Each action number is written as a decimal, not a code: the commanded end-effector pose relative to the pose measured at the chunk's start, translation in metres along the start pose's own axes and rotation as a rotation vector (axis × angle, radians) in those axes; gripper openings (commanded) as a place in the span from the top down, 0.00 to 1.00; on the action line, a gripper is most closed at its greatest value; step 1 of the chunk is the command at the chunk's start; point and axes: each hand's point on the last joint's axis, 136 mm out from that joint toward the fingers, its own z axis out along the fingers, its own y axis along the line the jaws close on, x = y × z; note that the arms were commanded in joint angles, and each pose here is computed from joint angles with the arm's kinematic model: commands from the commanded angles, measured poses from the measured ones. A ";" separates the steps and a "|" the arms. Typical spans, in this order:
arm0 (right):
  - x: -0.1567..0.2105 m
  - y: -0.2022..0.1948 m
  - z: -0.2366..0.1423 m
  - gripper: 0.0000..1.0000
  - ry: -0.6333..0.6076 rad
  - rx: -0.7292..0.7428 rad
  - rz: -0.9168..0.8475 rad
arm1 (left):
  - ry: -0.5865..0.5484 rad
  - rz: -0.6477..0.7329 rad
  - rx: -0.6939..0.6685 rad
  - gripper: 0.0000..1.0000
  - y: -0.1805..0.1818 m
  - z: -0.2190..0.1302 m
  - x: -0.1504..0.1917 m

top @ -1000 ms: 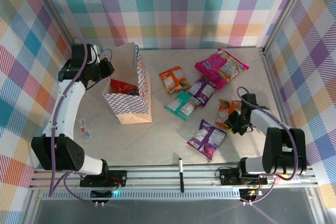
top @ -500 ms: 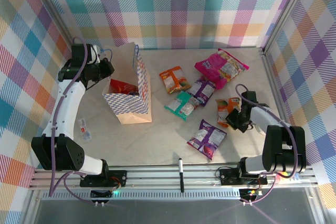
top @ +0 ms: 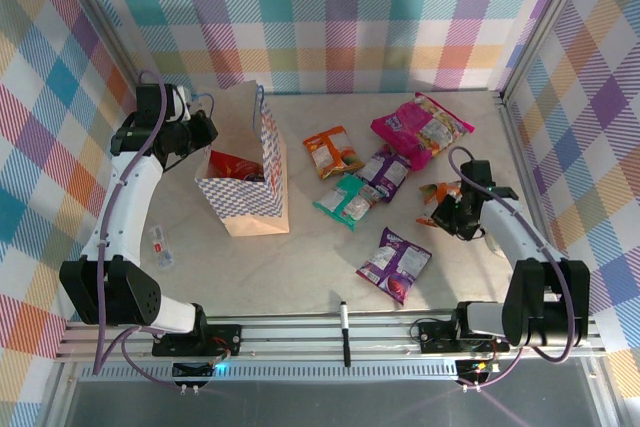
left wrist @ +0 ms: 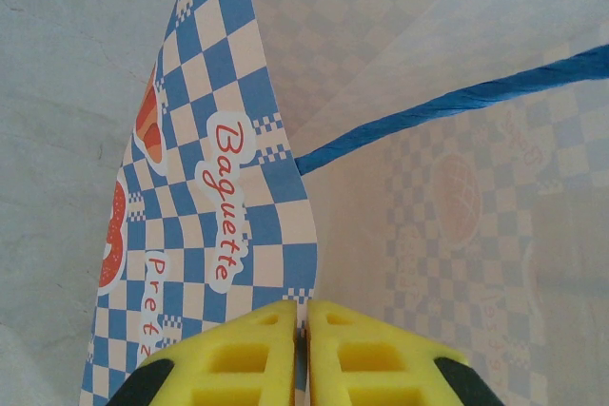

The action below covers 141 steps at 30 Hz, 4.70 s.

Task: Place the snacks into the paper bag

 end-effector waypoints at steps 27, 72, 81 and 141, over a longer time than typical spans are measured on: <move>-0.022 0.124 -0.129 1.00 -0.290 -0.154 -0.404 | 0.002 0.006 -0.009 0.89 -0.002 -0.015 0.005; 0.058 0.324 -0.306 1.00 -0.636 -0.564 -1.011 | -0.023 0.015 0.010 0.89 -0.009 -0.027 0.000; 0.086 0.339 -0.323 1.00 -0.651 -0.654 -1.082 | -0.020 0.017 0.028 0.89 -0.014 -0.027 -0.002; 0.139 0.436 -0.324 1.00 -0.538 -0.875 -1.250 | -0.039 0.026 0.053 0.88 -0.018 -0.039 0.000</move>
